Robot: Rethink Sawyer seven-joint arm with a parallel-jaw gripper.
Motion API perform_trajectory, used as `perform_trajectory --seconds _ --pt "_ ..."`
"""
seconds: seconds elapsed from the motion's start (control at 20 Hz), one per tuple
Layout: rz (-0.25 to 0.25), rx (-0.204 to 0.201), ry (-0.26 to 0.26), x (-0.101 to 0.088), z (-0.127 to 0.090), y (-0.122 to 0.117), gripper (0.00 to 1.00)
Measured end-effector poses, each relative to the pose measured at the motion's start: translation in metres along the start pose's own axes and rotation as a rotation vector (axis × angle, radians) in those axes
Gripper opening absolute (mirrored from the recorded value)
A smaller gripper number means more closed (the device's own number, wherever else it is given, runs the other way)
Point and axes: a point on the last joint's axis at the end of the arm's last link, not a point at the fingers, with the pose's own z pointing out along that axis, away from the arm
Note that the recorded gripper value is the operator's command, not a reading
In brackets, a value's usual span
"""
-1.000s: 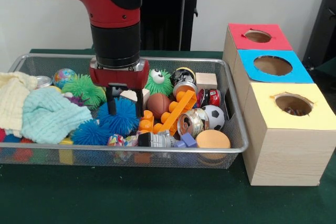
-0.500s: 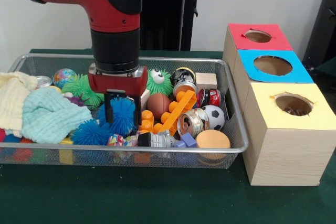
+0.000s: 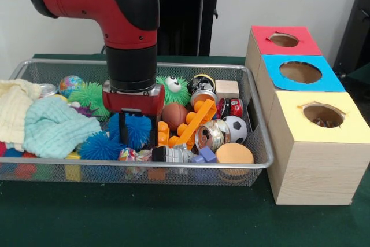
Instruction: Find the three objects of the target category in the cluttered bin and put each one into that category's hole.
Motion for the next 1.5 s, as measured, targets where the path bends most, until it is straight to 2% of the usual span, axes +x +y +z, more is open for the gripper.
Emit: perform_trajectory --seconds 0.15,1.05,1.5 --pt "-0.001 -0.004 0.01 0.004 0.005 0.002 1.0" --pt "0.008 0.01 -0.02 -0.008 0.008 -0.008 1.0" --pt "0.026 0.01 -0.042 -0.021 0.015 -0.019 1.0"
